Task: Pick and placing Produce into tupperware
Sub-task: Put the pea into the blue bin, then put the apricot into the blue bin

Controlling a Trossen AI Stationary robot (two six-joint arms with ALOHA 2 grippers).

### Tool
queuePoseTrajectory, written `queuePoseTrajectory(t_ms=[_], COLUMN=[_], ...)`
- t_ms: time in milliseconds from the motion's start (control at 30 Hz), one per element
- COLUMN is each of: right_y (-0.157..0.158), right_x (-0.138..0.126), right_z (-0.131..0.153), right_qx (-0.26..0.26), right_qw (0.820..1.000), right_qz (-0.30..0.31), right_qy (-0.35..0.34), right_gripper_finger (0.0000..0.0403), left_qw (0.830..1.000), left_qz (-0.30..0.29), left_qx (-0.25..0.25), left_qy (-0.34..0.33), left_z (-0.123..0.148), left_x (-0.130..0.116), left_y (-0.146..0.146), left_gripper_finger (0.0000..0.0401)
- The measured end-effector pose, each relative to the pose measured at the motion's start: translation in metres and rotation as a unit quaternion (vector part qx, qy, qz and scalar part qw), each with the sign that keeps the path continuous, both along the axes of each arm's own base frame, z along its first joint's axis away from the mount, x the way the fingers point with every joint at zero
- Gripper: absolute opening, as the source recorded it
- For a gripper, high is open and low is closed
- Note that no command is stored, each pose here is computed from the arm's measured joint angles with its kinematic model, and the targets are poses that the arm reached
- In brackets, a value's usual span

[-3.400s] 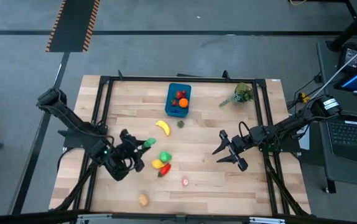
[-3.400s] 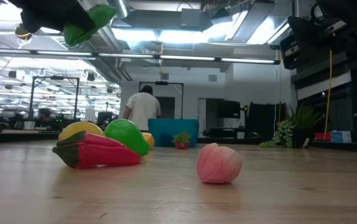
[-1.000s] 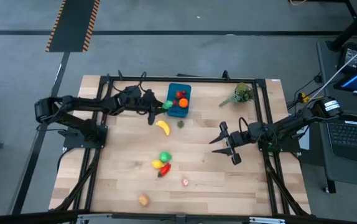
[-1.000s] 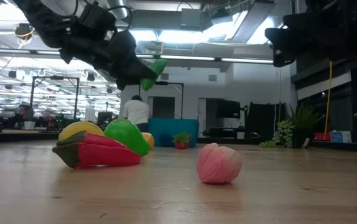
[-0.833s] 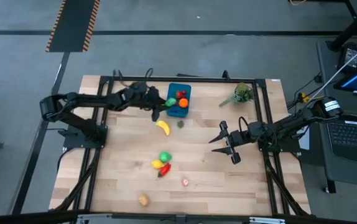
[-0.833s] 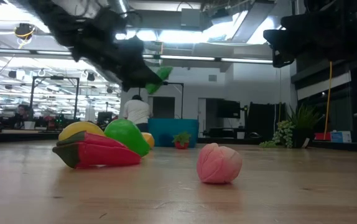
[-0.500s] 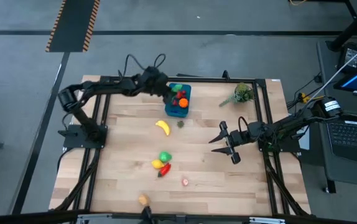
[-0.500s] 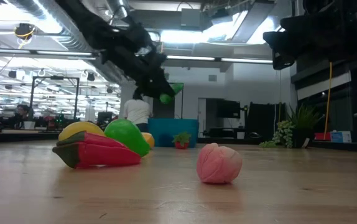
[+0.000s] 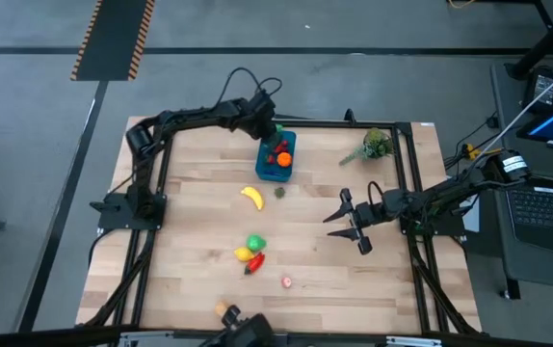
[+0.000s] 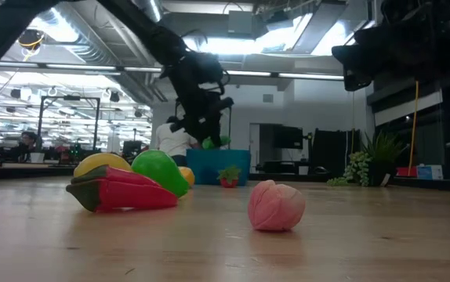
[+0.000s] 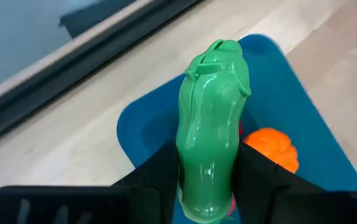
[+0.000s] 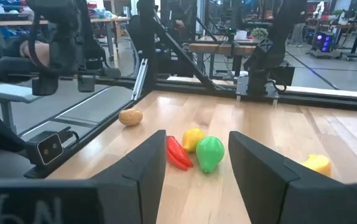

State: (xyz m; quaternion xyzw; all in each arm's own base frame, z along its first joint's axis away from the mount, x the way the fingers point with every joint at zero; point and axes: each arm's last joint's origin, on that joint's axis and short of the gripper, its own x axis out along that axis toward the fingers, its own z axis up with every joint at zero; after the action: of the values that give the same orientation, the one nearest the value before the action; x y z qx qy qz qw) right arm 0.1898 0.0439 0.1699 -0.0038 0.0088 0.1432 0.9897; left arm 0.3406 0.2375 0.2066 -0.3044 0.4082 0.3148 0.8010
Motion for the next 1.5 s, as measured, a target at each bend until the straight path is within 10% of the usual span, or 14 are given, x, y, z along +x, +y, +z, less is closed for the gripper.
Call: queuePoseTrajectory(t_ms=[1500], right_y=[0.0], right_x=[0.0], right_z=[-0.004], right_qx=[-0.004], right_qw=[1.0], right_qz=[0.0], right_qy=[0.019], right_gripper_finger=[0.0177], left_qw=[0.994], left_qz=[-0.06], left_qx=[-0.049], left_qy=[0.071], left_z=[0.006], left_x=[0.024], left_y=[-0.005], left_gripper_finger=[0.0157])
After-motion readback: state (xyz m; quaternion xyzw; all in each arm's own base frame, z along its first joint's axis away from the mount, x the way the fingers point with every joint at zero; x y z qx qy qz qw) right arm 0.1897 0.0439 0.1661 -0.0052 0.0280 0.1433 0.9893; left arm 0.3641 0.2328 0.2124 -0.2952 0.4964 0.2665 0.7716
